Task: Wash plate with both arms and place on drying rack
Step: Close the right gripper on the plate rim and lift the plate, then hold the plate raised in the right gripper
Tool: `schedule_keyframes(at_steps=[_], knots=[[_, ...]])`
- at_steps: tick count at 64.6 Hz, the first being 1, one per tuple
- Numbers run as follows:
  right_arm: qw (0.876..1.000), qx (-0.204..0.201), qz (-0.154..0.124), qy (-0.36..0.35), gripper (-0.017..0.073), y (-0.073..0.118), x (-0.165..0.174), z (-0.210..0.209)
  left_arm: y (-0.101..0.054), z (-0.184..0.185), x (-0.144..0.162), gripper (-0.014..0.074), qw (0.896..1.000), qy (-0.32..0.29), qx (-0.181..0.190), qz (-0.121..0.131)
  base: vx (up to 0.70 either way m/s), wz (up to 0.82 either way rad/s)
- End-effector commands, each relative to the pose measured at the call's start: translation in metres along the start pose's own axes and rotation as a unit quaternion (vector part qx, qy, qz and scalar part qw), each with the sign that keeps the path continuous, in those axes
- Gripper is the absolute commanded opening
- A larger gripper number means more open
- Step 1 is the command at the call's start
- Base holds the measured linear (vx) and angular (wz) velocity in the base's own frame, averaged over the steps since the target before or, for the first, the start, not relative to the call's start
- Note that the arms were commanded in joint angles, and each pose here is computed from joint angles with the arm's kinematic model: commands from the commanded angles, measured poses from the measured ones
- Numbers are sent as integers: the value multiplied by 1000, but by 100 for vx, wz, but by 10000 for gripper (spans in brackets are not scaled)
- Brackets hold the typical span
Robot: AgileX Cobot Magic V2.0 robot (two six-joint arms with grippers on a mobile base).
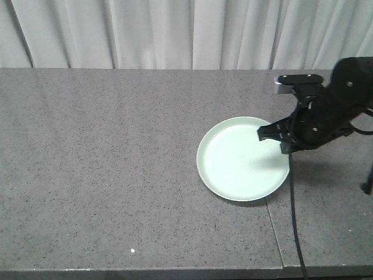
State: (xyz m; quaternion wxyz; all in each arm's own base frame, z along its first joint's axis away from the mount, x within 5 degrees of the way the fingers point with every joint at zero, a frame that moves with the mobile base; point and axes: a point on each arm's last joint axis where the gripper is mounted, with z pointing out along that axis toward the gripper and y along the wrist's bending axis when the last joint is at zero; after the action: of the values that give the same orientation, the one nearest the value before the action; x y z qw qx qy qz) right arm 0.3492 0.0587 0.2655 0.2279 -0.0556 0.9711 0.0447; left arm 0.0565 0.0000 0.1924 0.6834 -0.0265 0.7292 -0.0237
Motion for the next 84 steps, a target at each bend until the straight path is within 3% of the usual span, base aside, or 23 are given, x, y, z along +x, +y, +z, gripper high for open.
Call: schedule_keyframes(at_steps=[1, 6, 12, 16, 24, 46, 70, 84], knots=[[992, 4, -23, -127, -10, -4, 8, -40, 0, 0, -1, -6, 999, -34, 4, -9, 0, 0], [981, 2, -41, -189, -10, -2, 24, -59, 0, 0, -1, -6, 999, -34, 4, -9, 0, 0], [967, -12, -36, -252, -10, 0, 44, -78, 0, 0, -1, -6, 999, -34, 4, -9, 0, 0], [958, -20, -35, -282, -10, 1, 56, -90, 0, 0, -1, -6, 999, -34, 4, -9, 0, 0], [948, -18, -62, -313, -10, 2, 75, -107, 0, 0, -1, -6, 999, -34, 4, -9, 0, 0], [930, -6, -85, -359, -10, 1, 113, -126, 0, 0, -1, -6, 999, -34, 4, -9, 0, 0], [910, 18, -74, -407, -10, -5, 129, -122, 0, 0, -1, -6, 999, -34, 4, -9, 0, 0], [912, 17, -74, -403, -10, -5, 130, -121, 0, 0, -1, -6, 999, -34, 4, -9, 0, 0]])
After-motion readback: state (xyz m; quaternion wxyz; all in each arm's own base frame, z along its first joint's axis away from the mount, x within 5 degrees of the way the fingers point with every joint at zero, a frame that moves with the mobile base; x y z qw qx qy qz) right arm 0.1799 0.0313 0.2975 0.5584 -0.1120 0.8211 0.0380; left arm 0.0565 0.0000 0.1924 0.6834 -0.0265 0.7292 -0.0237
